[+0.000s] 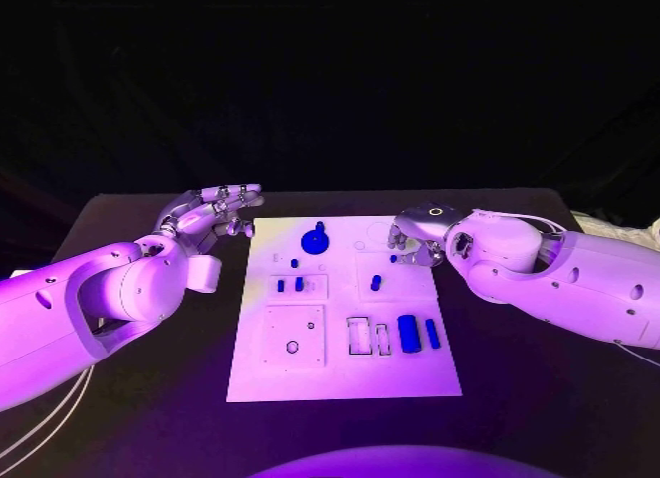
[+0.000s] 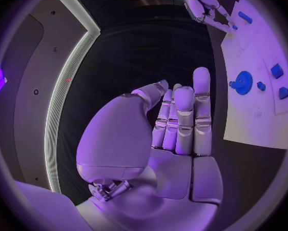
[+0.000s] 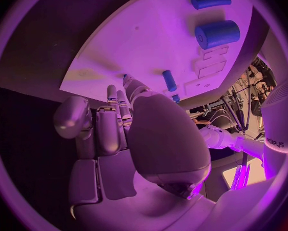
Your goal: Assemble the parts on the task board
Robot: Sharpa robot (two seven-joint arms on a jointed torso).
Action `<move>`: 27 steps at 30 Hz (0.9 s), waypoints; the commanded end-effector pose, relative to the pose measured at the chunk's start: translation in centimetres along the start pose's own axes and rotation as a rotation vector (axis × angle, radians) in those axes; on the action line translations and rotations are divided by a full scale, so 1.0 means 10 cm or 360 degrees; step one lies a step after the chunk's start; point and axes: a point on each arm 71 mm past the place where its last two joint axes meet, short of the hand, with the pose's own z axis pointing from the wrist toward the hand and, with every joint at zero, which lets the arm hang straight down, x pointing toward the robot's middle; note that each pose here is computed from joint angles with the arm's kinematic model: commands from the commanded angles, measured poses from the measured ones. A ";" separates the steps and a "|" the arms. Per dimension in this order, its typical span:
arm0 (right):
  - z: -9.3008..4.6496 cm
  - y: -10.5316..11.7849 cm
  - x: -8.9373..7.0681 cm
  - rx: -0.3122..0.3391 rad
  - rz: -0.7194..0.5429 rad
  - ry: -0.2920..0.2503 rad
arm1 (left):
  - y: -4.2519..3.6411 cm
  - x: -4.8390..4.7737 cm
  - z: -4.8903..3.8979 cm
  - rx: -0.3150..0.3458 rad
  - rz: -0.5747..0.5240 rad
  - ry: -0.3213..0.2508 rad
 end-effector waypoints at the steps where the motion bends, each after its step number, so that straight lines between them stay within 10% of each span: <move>1: 0.02 0.03 0.04 -0.0010 -0.0043 0.0044 | -0.014 0.019 -0.001 0.0030 -0.0052 0.0019; 27: 0.07 0.06 0.18 -0.0007 -0.0053 0.0133 | -0.014 0.018 0.002 0.0041 -0.0030 0.0016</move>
